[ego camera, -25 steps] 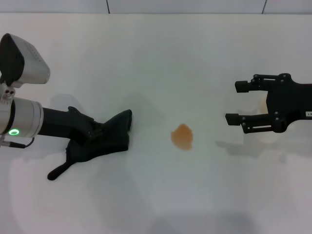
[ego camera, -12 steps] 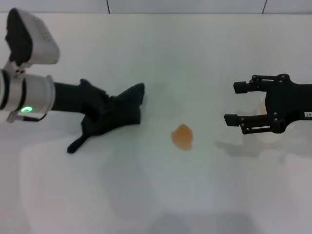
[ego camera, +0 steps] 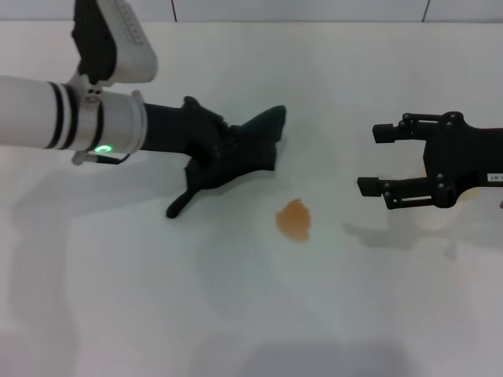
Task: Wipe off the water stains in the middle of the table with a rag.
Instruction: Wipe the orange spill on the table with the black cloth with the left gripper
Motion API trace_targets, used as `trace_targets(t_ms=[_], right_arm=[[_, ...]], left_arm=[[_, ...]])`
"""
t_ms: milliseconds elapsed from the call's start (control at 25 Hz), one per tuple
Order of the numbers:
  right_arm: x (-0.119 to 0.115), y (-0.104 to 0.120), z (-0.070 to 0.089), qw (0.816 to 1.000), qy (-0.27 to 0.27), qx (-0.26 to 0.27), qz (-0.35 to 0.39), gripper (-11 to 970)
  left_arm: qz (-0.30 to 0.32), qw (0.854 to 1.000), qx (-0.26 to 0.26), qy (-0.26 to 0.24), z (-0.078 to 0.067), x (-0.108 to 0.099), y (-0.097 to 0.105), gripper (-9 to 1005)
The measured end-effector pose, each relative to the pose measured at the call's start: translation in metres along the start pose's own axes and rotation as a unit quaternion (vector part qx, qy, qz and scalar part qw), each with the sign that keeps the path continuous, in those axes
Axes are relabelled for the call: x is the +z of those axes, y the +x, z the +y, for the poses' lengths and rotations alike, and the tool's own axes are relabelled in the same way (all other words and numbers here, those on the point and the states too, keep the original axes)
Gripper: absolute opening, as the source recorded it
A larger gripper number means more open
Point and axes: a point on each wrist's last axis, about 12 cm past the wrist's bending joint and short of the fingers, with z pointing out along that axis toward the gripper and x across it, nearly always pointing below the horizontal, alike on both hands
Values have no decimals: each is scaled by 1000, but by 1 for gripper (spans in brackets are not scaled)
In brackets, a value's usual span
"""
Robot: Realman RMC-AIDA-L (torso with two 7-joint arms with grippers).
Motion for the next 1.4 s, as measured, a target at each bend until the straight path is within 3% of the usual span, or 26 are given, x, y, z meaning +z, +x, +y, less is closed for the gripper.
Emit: trace_targets(t_ms=[160,480,1400], right_arm=[[0,0,0,1000,-2,0,-1,774],[3,0,2,1000,-7,-1,1,773],[8,-5,5,1000,-18,-5,-7,768]], left_arm=[[-12,1000,11,21,-9,13,-8,78],[-6,999,11,44,-24,25,-3,78],[7,985,19,171,-68,34,6,77]])
